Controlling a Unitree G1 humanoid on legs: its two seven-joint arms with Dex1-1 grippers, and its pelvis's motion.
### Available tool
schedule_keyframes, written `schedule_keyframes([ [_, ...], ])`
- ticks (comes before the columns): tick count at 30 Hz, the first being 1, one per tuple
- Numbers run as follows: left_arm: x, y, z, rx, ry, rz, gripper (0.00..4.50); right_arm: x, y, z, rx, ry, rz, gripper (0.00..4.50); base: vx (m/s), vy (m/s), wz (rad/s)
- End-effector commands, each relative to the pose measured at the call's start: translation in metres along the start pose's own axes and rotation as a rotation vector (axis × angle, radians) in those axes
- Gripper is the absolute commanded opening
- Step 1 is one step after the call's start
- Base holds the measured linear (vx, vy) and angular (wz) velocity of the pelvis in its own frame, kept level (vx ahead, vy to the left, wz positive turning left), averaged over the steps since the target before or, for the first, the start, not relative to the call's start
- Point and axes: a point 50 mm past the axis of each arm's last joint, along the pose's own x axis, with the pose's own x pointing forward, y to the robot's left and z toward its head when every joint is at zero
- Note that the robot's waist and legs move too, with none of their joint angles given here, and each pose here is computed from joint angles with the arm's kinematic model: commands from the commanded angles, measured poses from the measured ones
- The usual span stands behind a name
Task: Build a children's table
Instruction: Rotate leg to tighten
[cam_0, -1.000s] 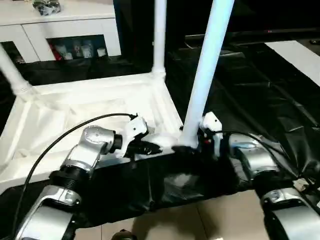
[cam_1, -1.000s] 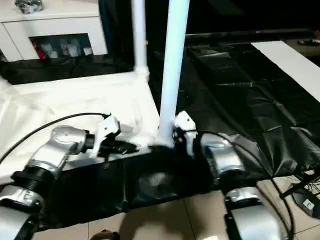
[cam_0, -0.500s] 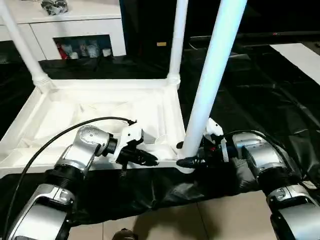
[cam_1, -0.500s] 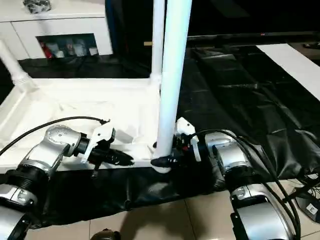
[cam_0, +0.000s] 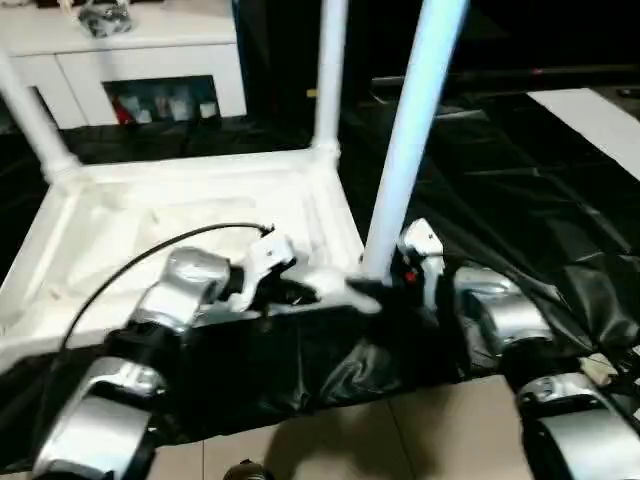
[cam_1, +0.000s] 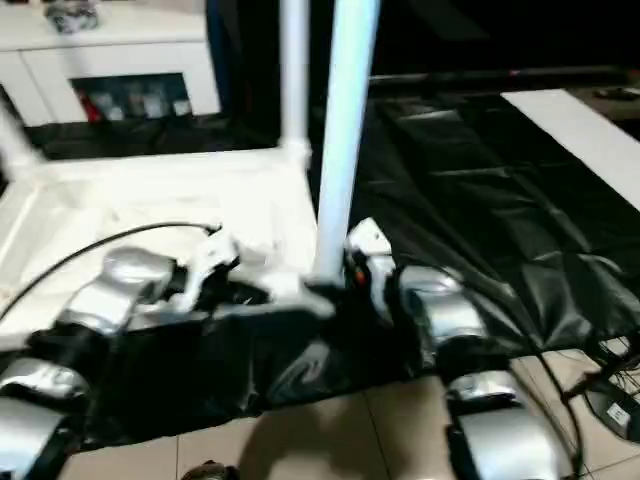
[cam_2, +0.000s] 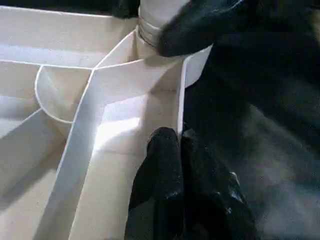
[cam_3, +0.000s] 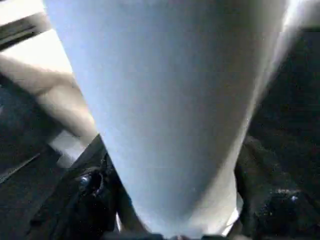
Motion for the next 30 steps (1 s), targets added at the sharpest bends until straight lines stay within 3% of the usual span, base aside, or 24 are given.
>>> schedule_keyframes([
  [1,0.026,-0.011,0.034,0.028,-0.113,0.006,0.0,0.022,0.03,-0.017,0.045,0.068,0.015,2.67,0.0,0.0,0.0],
  [6,0.043,-0.022,0.04,0.018,-0.147,0.062,0.0,0.036,0.042,-0.019,0.081,0.029,-0.158,2.66,0.0,0.0,0.0],
  [10,0.047,-0.028,0.041,0.026,-0.151,0.063,0.0,0.042,0.05,-0.012,0.072,-0.036,-0.155,2.66,0.0,0.0,0.0],
  [11,0.048,-0.029,0.039,0.041,-0.139,0.057,0.0,0.042,0.048,-0.008,0.086,-0.061,-0.163,3.22,0.0,0.0,0.0],
  [15,0.044,-0.028,0.034,0.068,-0.122,0.042,0.0,0.038,0.044,-0.004,0.079,-0.081,-0.128,3.54,0.0,0.0,0.0],
  [18,0.037,-0.028,0.029,0.1,-0.117,0.007,0.0,0.032,0.039,-0.005,0.019,-0.06,-0.065,3.82,0.0,0.0,0.0],
  [25,0.018,-0.025,0.016,0.172,-0.089,-0.109,0.0,0.013,0.03,-0.004,-0.099,-0.003,0.182,3.82,0.0,0.0,0.0],
  [30,-0.001,-0.021,0.012,0.198,-0.084,-0.236,0.0,-0.012,0.03,-0.009,-0.207,0.103,0.509,3.82,0.0,0.0,0.0],
])
